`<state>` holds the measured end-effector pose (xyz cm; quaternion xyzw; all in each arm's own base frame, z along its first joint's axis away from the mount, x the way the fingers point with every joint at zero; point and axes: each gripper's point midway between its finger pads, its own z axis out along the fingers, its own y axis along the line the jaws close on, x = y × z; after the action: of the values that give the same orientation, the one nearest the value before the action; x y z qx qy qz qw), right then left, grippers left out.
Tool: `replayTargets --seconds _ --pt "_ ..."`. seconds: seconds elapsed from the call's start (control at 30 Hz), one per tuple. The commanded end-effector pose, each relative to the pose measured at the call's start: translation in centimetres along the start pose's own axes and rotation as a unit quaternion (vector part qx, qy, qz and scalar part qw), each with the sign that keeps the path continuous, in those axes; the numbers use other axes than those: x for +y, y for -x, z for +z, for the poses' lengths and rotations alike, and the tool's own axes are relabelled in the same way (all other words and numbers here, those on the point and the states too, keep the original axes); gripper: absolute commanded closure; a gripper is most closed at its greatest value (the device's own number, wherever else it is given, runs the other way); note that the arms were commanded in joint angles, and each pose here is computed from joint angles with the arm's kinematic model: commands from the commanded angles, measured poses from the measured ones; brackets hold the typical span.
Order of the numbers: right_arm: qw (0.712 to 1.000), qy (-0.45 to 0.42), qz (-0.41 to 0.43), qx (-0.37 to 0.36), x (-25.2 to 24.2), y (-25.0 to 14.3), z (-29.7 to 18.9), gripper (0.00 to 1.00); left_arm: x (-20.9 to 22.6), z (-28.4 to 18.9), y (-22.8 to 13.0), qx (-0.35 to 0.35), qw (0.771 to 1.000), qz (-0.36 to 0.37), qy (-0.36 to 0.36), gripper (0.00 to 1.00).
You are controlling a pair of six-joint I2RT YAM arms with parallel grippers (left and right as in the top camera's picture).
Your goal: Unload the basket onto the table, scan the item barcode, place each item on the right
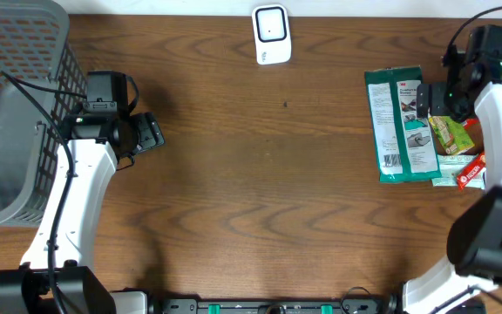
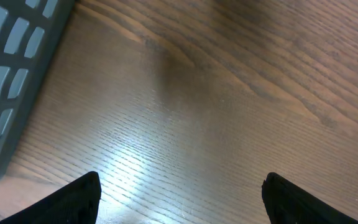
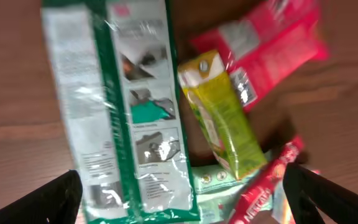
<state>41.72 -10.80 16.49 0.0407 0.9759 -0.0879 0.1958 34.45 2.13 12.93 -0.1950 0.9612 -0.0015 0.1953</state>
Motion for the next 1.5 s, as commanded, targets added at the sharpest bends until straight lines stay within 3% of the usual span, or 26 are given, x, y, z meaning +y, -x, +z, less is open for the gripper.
replayTargets --seconds 0.0,0.33,0.6,0.8,0.97,1.27,1.47 --pt "0.994 -0.006 -0.002 -0.107 0.2 1.9 -8.6 0.01 0.1 -0.1 0.2 -0.004 1.0 0.0 0.004 0.16" --pt "0.952 -0.027 0.012 -0.303 -0.9 -0.2 -25.2 0.01 0.1 -0.1 0.2 -0.004 1.0 0.0 0.004 0.16" --pt "0.906 0.007 -0.022 -0.422 2.0 -4.5 -34.5 0.01 0.1 -0.1 0.2 -0.004 1.0 0.0 0.004 0.16" --pt "0.877 0.023 -0.027 -0.478 2.1 -8.9 -38.5 0.01 0.1 -0.1 0.2 -0.004 1.0 0.0 0.004 0.16" --pt "0.871 0.024 -0.025 -0.489 2.0 -12.4 -37.6 0.01 0.1 -0.1 0.2 -0.004 1.0 0.0 0.004 0.15" --pt "0.875 0.047 0.009 -0.482 3.3 -17.9 -29.6 0.01 0.1 -0.1 0.2 -0.004 1.0 0.0 0.004 0.16" --pt "0.836 0.085 0.003 -0.542 5.5 -18.1 -26.1 0.01 0.1 -0.1 0.2 -0.004 1.0 0.0 0.004 0.16"
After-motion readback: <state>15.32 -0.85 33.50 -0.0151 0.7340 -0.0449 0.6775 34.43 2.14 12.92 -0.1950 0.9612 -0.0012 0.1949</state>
